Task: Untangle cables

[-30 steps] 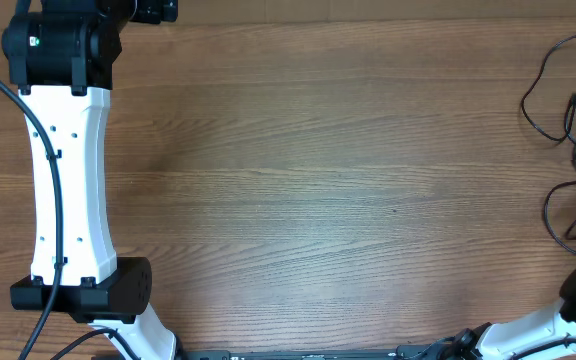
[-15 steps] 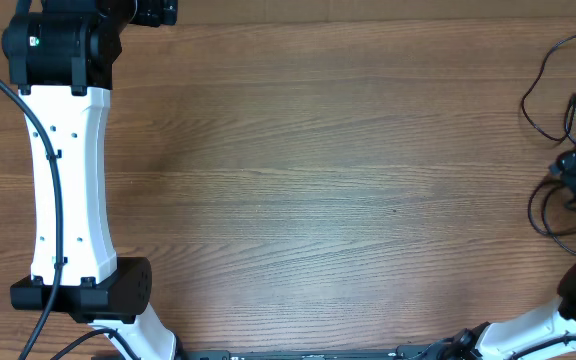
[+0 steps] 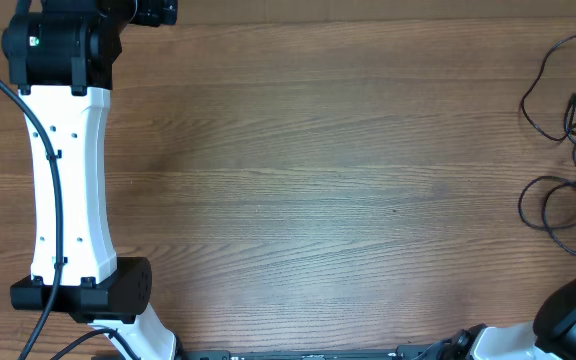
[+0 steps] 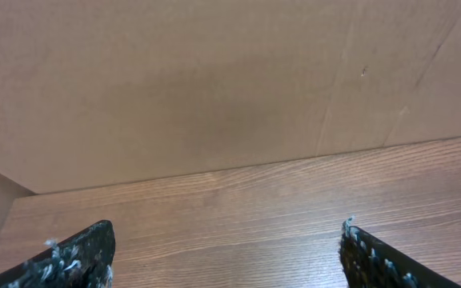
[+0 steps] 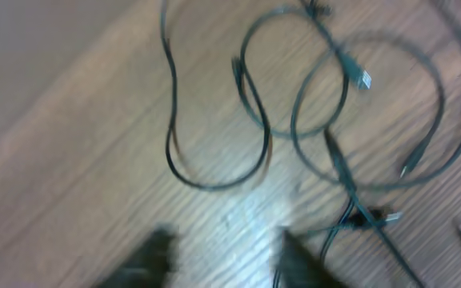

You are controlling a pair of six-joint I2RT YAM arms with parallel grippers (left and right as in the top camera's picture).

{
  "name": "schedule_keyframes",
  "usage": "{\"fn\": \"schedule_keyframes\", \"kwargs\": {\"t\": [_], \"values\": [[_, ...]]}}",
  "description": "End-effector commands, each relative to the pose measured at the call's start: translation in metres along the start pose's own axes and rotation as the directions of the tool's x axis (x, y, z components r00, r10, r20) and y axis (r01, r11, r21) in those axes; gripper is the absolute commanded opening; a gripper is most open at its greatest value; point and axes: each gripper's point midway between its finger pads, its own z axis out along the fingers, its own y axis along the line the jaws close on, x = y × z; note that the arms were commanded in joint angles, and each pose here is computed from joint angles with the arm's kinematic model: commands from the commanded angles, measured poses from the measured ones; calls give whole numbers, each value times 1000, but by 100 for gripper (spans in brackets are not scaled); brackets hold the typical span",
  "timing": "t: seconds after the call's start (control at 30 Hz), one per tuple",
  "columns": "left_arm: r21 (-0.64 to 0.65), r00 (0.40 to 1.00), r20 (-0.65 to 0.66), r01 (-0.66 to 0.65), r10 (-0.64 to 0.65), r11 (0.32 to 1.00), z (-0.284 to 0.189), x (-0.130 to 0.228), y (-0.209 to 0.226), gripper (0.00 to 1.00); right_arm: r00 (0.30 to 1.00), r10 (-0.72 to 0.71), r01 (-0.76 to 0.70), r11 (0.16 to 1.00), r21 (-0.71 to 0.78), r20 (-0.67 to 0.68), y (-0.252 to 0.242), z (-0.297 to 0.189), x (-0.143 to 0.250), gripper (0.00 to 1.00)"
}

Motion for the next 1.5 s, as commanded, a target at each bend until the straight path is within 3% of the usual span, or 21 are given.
{"fn": "schedule_keyframes", "kwargs": {"t": [0.0, 0.13, 0.43, 0.57, 0.77, 1.13, 1.47], "values": [[-6, 1000, 23, -13, 13, 1000, -8, -7, 0, 89, 989, 1, -3, 1000, -11, -146, 1, 28, 48, 4], [-6, 1000, 23, -13, 13, 1000, -8, -7, 0, 89, 972, -13, 8, 1000, -24, -233, 14, 40, 85, 4], [-7, 1000, 23, -13, 14, 1000, -8, -7, 0, 89, 967, -42, 58, 997, 56, -251, -10, 76, 147, 4], [-7, 1000, 23, -14, 14, 1000, -8, -7, 0, 90, 968, 12, 41, 978, 203, -252, -48, 84, 163, 4], [-8, 999, 23, -29, 29, 1000, -8, -7, 0, 90, 974, 93, -8, 927, 376, -208, -105, 75, 154, 4], [-45, 998, 16, -54, 55, 998, -8, -6, 6, 90, 949, 306, -246, 868, 432, -75, -182, 59, 133, 4], [-51, 998, 0, -55, 55, 997, -8, -2, 7, 90, 955, 292, -278, 827, 489, 48, -210, 49, 101, 4]]}}
